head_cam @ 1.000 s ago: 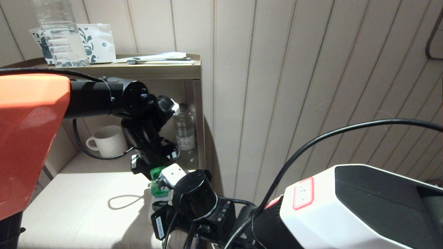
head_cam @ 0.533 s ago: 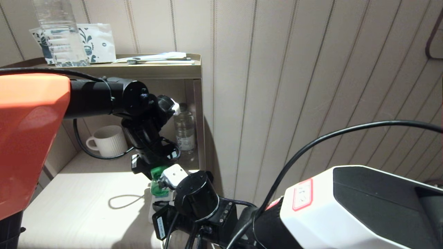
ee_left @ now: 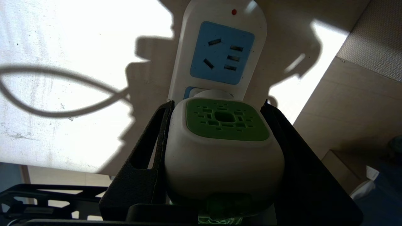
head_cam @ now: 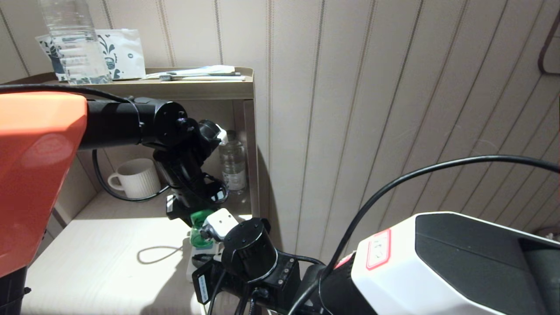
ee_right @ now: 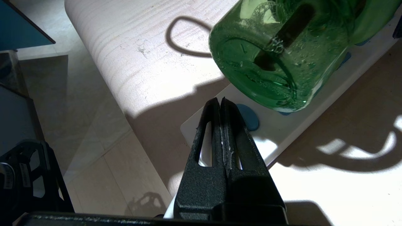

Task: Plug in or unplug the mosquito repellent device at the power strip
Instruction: Hold the socket with your right hand and unplug it with your left hand

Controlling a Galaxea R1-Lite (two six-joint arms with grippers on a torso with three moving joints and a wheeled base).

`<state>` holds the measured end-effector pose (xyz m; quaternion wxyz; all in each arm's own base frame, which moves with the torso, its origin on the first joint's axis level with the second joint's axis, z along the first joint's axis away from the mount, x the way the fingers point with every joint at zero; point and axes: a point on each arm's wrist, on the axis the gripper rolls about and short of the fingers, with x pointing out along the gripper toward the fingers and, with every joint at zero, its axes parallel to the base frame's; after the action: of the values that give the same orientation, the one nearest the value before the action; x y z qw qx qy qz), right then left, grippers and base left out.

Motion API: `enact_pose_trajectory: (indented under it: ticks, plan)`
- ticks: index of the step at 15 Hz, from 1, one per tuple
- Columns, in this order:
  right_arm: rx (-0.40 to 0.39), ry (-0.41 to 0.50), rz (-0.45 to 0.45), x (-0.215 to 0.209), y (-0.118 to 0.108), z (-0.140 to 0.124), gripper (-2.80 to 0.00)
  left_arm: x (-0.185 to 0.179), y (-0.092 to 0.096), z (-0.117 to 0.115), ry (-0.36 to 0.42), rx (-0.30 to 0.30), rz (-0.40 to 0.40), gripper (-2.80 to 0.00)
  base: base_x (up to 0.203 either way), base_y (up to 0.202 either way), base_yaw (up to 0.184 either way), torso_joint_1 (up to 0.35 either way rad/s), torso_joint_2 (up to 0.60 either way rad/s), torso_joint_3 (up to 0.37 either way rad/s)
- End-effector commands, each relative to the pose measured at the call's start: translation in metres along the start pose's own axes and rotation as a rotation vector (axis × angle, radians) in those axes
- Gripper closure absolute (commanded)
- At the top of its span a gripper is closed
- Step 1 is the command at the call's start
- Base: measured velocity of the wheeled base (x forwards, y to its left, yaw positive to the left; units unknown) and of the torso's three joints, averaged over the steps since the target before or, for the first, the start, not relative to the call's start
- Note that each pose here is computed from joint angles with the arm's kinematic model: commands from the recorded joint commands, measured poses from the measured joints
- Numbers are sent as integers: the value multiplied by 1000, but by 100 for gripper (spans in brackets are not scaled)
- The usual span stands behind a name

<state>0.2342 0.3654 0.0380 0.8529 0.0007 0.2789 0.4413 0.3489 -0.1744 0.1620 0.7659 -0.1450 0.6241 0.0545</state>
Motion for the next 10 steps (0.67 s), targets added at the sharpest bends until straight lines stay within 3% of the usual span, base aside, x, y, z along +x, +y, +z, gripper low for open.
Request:
enact_pose_trajectory:
  ticks: [1, 10]
  plan:
    - [1, 11, -1, 3, 0, -4, 0, -8, 2, -1, -11, -4, -8, 0, 0, 0, 0, 0, 0, 0]
    - [1, 13, -1, 3, 0, -5, 0, -16, 2, -2, -32, -5, -25, 0, 0, 0, 0, 0, 0, 0]
